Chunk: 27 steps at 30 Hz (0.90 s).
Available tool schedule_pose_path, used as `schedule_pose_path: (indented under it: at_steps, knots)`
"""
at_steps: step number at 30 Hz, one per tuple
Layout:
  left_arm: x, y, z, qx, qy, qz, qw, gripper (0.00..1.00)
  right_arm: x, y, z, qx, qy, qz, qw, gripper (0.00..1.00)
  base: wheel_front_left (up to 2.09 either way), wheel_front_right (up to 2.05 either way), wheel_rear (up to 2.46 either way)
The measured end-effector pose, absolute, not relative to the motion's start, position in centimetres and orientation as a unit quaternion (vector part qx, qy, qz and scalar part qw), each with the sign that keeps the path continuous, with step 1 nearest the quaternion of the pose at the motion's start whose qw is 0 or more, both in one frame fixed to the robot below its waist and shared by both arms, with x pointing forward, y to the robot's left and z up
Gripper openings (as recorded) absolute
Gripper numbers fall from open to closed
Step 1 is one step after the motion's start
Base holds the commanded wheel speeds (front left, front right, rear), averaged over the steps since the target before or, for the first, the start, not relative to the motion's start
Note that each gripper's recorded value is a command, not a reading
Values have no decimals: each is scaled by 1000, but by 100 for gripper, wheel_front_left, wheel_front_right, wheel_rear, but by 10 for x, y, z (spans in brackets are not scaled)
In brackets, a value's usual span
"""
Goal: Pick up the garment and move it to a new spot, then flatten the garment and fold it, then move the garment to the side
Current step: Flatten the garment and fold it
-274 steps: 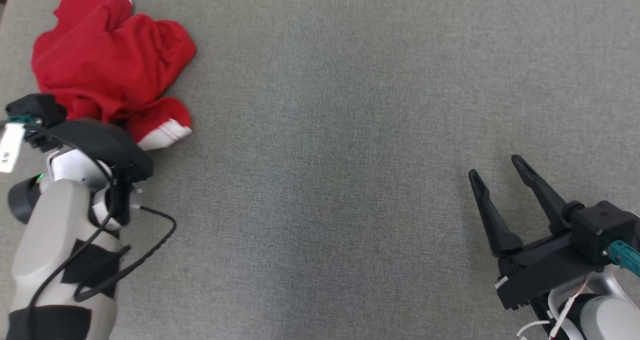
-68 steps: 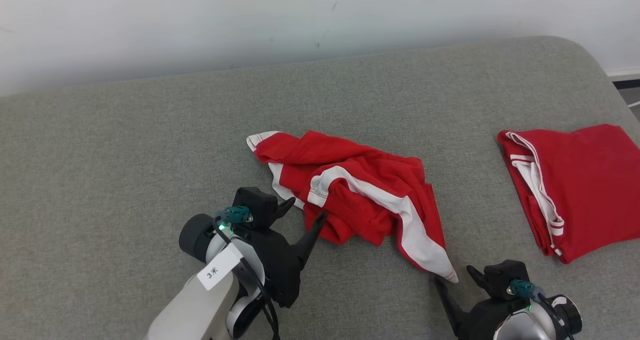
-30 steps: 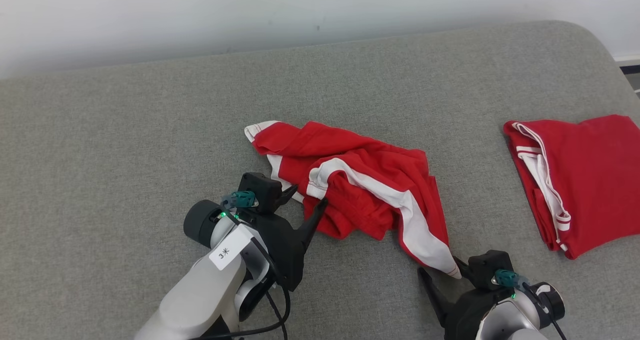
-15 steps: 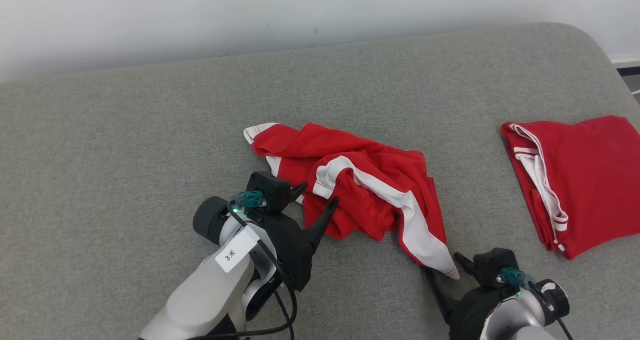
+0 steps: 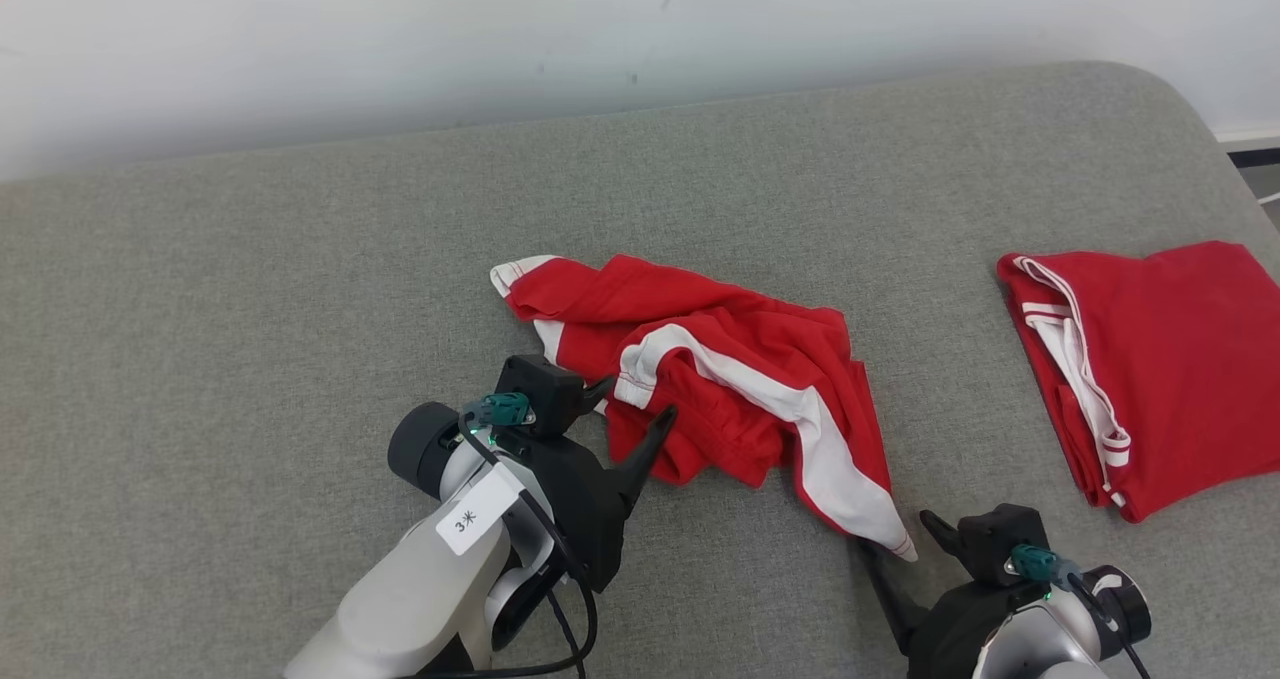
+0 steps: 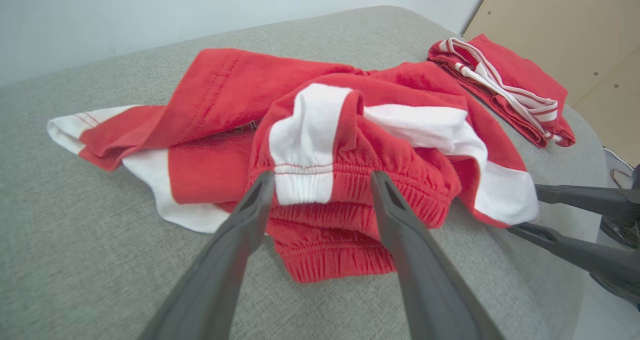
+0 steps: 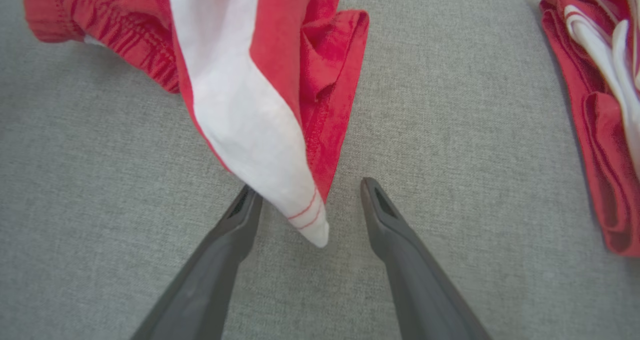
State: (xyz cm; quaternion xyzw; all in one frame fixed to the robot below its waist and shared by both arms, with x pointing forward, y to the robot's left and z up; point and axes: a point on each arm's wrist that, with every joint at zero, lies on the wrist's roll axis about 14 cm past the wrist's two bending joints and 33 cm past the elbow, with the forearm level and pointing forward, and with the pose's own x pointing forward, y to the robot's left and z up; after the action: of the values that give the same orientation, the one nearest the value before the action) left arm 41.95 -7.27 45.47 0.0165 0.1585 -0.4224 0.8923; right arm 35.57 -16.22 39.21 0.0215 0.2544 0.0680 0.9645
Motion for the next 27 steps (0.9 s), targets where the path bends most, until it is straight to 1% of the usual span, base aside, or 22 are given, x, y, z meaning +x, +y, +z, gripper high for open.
schedule_pose_path:
  at_steps: [5,7,8,10,11,13,14,15,16,17,19,20,21,22,23,24,25,26,27]
  knots:
    - [420,-69,445,16,174,-417,892,100,355,-156,390,20,258,77,963,100,0,0,0]
    - [421,-68,442,16,179,-415,892,100,355,-154,389,21,260,79,962,95,0,0,0]
    - [422,-68,440,16,181,-414,892,100,355,-153,388,22,261,80,962,95,0,0,0]
    - [424,-67,440,11,183,-411,893,100,355,-153,387,22,263,80,961,79,0,0,0]
    - [425,-67,441,9,183,-411,893,99,354,-154,386,21,267,80,960,75,0,0,0]
    - [426,-68,442,8,182,-411,893,87,354,-154,386,21,267,80,960,76,0,0,0]
    - [426,-68,441,8,183,-411,893,73,354,-154,385,21,268,79,960,76,0,0,0]
    - [426,-67,441,9,184,-410,893,67,354,-155,385,21,268,79,960,76,0,0,0]
    - [427,-67,440,8,184,-410,893,64,354,-155,385,21,269,79,960,76,0,0,0]
    - [427,-67,440,8,185,-410,893,61,353,-155,385,21,269,78,960,71,0,0,0]
    - [426,-68,440,7,183,-411,893,53,353,-155,385,21,269,78,960,56,0,0,0]
    - [426,-68,440,7,183,-411,893,48,353,-155,385,21,269,77,960,46,0,0,0]
    - [426,-68,440,8,183,-411,893,42,353,-156,385,21,269,77,960,34,0,0,0]
    - [426,-68,440,9,184,-411,893,34,353,-156,385,21,268,77,960,32,0,0,0]
    - [425,-68,440,9,184,-411,893,29,353,-156,385,21,268,77,960,29,0,0,0]
    - [425,-68,440,9,184,-411,893,22,353,-157,385,21,268,76,960,22,0,0,0]
    - [425,-68,440,10,184,-411,893,4,353,-157,386,20,268,76,960,13,0,0,0]
    - [425,-67,440,8,183,-410,893,0,353,-158,386,19,268,76,960,7,0,0,0]
    - [426,-67,441,5,182,-410,894,0,353,-159,386,18,268,75,960,0,0,0,0]
